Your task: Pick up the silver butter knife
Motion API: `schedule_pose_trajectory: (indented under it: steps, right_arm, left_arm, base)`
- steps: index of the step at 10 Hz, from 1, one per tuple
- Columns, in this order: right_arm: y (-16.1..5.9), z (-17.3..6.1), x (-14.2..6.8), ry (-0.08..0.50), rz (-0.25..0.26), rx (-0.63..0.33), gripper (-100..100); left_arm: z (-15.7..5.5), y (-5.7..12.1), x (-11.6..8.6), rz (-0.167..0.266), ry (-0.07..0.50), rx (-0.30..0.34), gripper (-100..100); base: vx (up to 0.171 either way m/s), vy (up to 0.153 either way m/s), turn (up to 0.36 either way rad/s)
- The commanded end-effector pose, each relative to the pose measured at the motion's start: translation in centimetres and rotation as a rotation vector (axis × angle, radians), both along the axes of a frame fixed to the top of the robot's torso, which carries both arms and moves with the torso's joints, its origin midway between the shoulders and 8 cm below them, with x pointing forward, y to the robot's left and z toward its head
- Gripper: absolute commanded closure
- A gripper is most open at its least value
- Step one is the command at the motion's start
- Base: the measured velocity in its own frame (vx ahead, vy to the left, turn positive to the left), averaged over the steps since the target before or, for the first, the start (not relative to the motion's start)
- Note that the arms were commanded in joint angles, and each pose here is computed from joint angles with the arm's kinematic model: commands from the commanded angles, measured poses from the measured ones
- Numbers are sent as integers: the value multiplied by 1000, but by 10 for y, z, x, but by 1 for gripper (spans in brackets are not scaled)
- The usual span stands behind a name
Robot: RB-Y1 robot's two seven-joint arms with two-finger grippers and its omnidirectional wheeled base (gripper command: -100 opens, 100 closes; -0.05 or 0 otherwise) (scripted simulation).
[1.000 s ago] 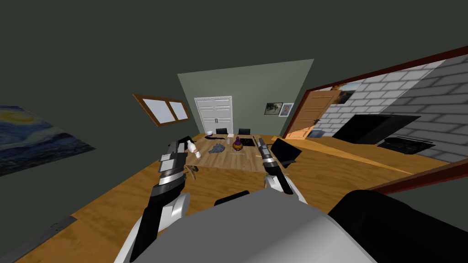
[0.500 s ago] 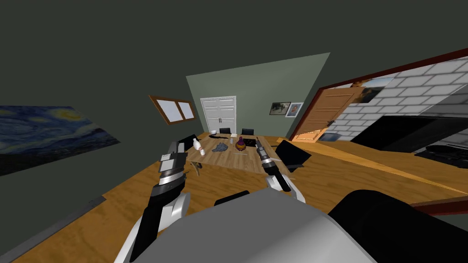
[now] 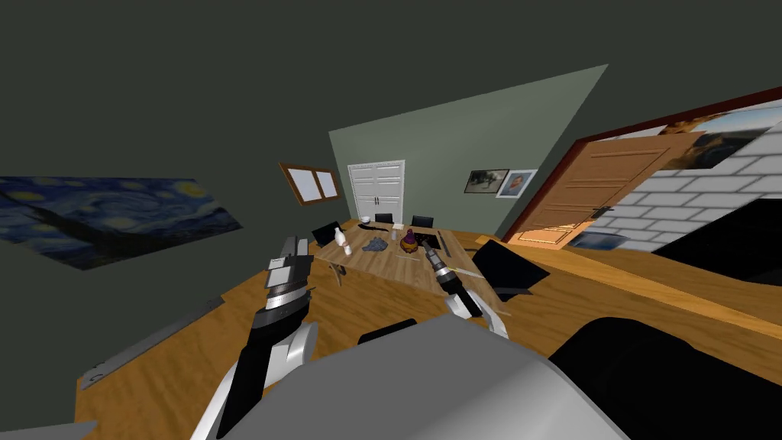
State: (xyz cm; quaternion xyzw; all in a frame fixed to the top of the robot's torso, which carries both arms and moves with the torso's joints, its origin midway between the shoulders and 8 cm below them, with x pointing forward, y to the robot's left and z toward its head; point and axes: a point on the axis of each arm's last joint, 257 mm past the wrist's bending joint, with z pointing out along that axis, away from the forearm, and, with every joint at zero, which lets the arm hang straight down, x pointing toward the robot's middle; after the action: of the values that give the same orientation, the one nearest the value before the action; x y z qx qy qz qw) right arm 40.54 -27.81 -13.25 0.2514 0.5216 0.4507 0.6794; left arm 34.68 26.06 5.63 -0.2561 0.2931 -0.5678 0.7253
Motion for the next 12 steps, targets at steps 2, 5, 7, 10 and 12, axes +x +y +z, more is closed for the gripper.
schedule_pose_trajectory:
  steps: [2, 5, 7, 10, 12]
  right_arm:
    - [-2, -24, 4, 46, 20, -40, -100]
    - [-2, -57, 8, 109, 58, -108, -100]
    - [-3, -73, 9, 139, 77, -143, -100]
    - [-13, -105, 8, 204, 81, -185, -100]
    - [-19, -126, 6, 246, 93, -225, -100]
  left_arm:
    - [0, 0, 0, 0, 0, 0, 0]
    - [0, 0, 0, 0, 0, 0, 0]
    - [0, 0, 0, 0, 0, 0, 0]
    - [0, 0, 0, 0, 0, 0, 0]
    - [0, 0, 0, 0, 0, 0, 0]
  base:
    - [-10, -10, 160]
    - [-13, -10, 234]
    - [-19, -18, 154]
    - [-15, -20, 195]
    - [-16, -27, 236]
